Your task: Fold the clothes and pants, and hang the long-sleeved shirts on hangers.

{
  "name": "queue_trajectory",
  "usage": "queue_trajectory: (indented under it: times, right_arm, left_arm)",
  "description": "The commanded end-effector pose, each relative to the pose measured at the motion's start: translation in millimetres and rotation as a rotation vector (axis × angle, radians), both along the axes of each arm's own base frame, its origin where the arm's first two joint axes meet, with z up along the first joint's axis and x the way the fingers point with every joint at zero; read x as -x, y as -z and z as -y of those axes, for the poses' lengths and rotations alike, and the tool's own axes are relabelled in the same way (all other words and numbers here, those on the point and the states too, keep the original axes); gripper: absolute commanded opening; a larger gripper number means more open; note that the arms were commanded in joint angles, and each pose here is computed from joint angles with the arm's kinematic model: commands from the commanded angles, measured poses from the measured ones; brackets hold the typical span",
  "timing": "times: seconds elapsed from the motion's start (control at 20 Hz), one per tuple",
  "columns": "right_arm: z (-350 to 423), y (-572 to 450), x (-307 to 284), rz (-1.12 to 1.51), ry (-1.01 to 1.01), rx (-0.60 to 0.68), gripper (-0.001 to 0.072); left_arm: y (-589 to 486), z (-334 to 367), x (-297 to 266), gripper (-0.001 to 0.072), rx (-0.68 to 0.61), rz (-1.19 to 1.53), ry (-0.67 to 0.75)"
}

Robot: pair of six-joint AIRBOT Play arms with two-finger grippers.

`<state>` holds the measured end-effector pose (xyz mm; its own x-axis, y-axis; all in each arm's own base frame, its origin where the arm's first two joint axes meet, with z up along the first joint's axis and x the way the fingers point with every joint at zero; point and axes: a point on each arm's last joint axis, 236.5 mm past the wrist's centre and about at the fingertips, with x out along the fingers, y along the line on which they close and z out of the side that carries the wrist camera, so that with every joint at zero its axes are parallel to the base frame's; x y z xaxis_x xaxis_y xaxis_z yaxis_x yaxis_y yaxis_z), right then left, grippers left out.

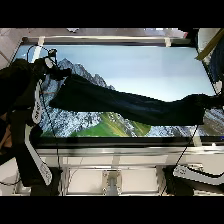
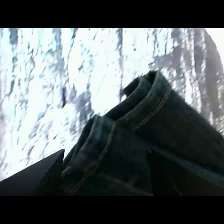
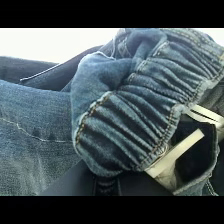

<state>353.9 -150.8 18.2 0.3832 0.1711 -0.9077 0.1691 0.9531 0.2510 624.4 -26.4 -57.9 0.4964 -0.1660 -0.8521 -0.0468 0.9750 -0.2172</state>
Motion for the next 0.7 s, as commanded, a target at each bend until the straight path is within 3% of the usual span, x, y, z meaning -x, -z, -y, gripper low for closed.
queue_trajectory:
  times: [0.0, 0.05, 0.15, 0.35, 0.65]
  right_arm:
    - [2, -1, -4, 0.014, 0.006, 0.01, 0.0056]
    - [2, -1, -4, 0.014, 0.006, 0.01, 0.0056]
    - [2, -1, -4, 0.013, 0.006, 0.011, 0.0056]
    - [4, -1, -6, 0.022, 0.01, 0.018, 0.0056]
    - [11, -19, -2, 0.049, 0.015, 0.071, 0.0056]
  left_arm:
    - [6, 19, -5, 0.0589, 0.075, 0.017, 0.033]
    - [11, 22, 0, 0.0586, 0.082, -0.01, 0.042]
    - [17, 23, 9, 0.0483, 0.071, -0.046, 0.078]
    - [17, 23, 9, 0.0017, 0.054, -0.04, 0.111]
    - [-49, 6, 12, 0.0014, 0.003, 0.037, 0.109]
